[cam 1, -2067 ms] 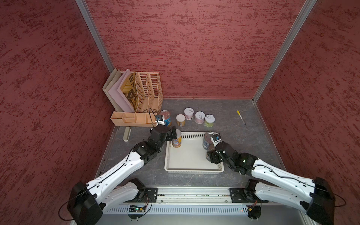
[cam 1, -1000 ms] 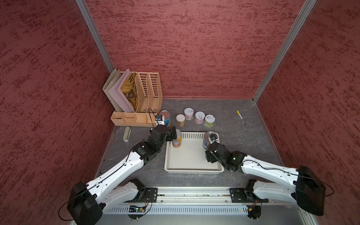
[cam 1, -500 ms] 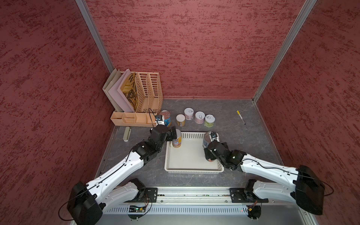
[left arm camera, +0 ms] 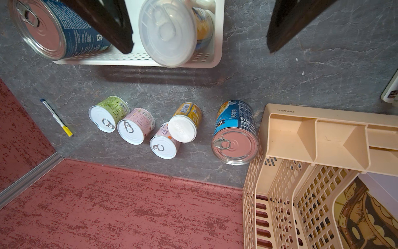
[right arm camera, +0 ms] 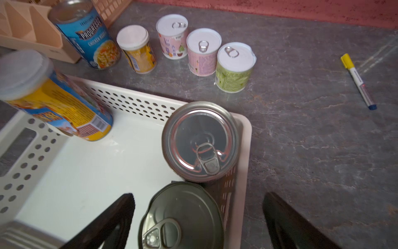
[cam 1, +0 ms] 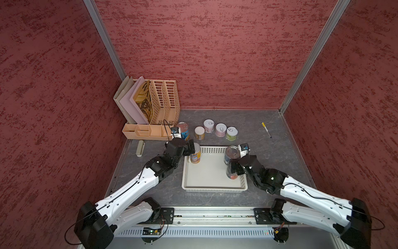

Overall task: Put the canned food in the basket
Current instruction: Place the canned food in the basket, then pick up the canned food from the center of the board, then place the canned food in the basket.

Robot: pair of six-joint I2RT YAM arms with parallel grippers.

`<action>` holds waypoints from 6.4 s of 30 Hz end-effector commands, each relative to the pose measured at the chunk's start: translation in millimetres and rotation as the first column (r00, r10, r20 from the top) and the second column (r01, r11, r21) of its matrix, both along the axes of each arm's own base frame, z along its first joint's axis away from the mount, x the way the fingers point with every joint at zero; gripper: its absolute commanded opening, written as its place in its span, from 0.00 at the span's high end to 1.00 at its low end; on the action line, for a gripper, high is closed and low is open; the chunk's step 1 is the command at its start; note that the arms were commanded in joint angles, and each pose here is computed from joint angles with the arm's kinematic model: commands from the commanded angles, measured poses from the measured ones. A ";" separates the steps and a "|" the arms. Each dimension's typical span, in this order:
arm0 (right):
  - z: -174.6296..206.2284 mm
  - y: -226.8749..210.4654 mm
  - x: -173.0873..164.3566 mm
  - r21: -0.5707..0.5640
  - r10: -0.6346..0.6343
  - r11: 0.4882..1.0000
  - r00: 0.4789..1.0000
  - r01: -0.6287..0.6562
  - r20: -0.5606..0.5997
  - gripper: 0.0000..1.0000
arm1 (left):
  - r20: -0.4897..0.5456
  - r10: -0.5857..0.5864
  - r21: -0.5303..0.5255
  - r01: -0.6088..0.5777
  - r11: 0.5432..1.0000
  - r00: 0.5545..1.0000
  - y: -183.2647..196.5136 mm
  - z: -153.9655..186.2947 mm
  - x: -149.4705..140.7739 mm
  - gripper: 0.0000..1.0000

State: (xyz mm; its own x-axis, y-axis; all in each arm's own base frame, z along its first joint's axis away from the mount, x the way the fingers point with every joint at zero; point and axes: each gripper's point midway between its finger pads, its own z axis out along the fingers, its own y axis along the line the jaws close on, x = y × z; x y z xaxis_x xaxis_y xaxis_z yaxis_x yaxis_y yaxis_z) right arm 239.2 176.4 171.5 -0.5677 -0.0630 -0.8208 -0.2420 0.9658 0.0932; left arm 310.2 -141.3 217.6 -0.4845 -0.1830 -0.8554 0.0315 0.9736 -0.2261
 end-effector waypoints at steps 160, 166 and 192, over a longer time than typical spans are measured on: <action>11.3 -2.9 -21.1 0.182 0.023 0.983 0.999 -0.017 -0.028 0.02 | -0.241 -0.176 0.035 0.190 0.981 0.954 -71.3 -30.7 -61.6 0.57; 9.3 -1.5 -20.4 0.175 0.024 0.984 0.999 -0.018 -0.034 0.02 | -0.266 -0.178 0.067 0.202 0.977 0.947 -71.4 -53.4 -59.9 0.57; 6.6 -0.4 -20.6 0.172 0.027 0.985 0.999 -0.020 -0.043 0.02 | -0.348 -0.075 0.098 0.115 0.988 0.935 -55.4 -91.9 -50.1 0.36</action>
